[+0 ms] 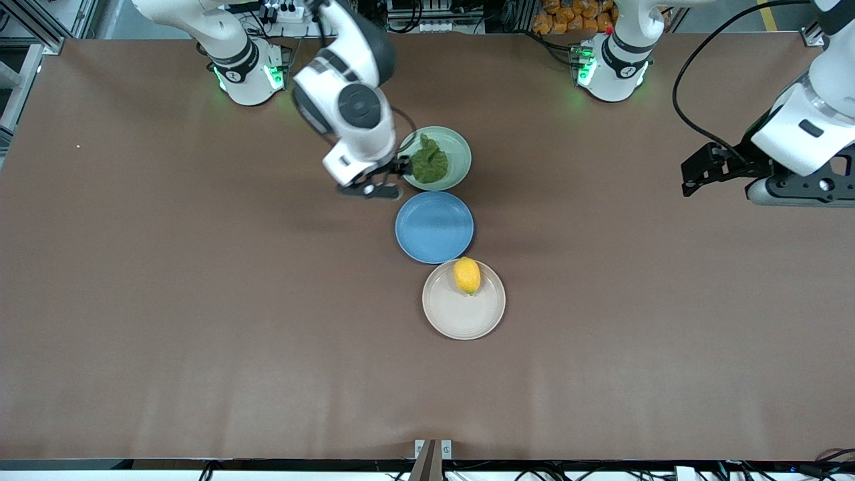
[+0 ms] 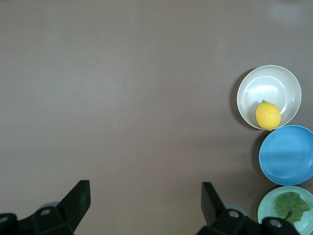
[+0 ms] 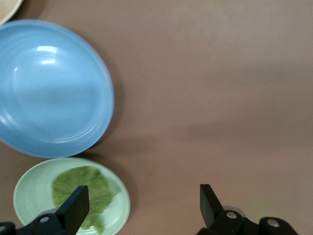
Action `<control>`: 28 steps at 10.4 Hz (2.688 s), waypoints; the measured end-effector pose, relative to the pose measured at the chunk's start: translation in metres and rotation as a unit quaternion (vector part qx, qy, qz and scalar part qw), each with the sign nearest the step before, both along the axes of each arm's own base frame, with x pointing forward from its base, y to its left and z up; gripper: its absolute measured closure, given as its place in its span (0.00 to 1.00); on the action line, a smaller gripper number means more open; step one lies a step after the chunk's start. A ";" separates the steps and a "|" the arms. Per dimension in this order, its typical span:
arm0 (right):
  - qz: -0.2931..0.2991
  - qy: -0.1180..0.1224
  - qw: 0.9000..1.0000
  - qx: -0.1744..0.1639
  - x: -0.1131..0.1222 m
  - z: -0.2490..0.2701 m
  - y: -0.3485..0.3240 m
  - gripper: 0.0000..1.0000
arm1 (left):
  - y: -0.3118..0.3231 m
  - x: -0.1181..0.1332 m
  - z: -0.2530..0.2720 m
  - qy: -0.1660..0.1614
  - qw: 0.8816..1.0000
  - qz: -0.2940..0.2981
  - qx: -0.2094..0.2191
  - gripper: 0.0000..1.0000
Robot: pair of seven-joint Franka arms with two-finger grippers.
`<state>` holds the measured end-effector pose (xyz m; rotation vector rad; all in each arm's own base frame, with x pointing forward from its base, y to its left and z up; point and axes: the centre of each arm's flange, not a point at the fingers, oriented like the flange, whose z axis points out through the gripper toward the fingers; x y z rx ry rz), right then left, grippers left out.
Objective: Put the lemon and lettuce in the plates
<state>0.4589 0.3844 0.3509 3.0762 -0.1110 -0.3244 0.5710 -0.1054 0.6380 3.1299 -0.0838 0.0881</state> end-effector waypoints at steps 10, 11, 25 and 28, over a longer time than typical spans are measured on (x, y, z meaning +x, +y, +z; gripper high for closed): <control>0.031 -0.091 0.995 0.021 0.118 0.112 -0.288 0.00 | 0.012 -0.004 0.011 -0.011 1.000 0.009 0.008 0.00; 0.041 -0.104 0.994 0.010 0.122 0.129 -0.312 0.00 | 0.012 -0.004 0.011 -0.011 1.000 0.009 0.009 0.00; 0.037 -0.131 0.991 -0.014 0.122 0.280 -0.383 0.00 | 0.037 0.000 0.010 -0.012 0.999 0.031 0.009 0.00; 0.032 -0.131 0.991 -0.011 0.122 0.280 -0.386 0.00 | 0.047 0.003 0.006 -0.011 0.999 0.040 0.009 0.00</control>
